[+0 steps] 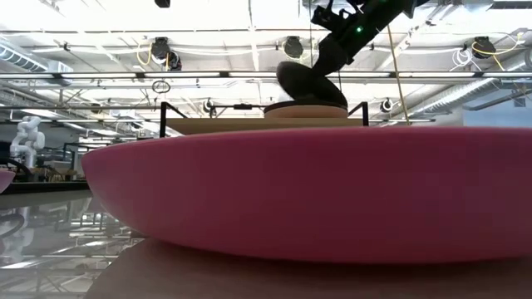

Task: Place and stack plates onto a shelf
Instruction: Stack the black plate on top of the black plate on the shelf, then stack the top violet plate on top of the black plate on the shelf

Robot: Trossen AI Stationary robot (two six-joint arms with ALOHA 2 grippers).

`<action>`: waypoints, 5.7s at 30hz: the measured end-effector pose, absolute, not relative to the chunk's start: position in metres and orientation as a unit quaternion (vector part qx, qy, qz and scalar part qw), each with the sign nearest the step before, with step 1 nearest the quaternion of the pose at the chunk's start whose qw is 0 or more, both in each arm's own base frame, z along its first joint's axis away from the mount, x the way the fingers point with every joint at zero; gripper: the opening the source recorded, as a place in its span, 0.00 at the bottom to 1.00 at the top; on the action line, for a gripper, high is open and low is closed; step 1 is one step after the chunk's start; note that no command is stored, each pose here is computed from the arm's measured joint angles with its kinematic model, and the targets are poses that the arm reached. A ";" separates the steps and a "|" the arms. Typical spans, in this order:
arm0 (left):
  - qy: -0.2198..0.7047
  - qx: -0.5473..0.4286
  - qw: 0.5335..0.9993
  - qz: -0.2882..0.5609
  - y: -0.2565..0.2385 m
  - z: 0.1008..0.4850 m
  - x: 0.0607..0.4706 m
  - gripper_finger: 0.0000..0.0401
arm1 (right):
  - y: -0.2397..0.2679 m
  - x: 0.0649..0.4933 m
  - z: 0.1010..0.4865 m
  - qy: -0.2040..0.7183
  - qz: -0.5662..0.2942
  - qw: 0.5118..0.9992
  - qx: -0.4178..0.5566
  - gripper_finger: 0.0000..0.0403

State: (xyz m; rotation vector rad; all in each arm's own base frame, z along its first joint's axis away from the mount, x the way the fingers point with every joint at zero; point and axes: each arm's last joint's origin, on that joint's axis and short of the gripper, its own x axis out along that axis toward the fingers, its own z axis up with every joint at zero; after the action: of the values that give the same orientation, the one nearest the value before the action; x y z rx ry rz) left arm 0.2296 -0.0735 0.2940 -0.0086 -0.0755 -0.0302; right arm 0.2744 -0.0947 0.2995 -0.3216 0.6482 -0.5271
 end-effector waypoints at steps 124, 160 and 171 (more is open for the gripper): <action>0.616 0.011 0.716 0.328 0.102 0.124 0.182 0.29 | 0.123 0.215 0.247 0.093 0.116 0.989 -0.022 0.32; 0.551 -0.160 0.813 0.094 -0.046 0.265 0.188 0.03 | 0.128 0.201 0.258 0.075 0.155 0.985 -0.001 0.32; 0.321 0.006 0.947 -0.021 -0.084 0.360 0.203 0.03 | 0.136 0.180 0.276 0.030 0.198 0.980 -0.015 0.32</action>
State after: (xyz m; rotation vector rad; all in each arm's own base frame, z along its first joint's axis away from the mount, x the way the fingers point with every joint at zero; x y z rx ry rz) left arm 0.2027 -0.0843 0.3603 0.0114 0.6544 -0.0437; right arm 0.1804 0.1363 0.2757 -0.0293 0.0606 0.3988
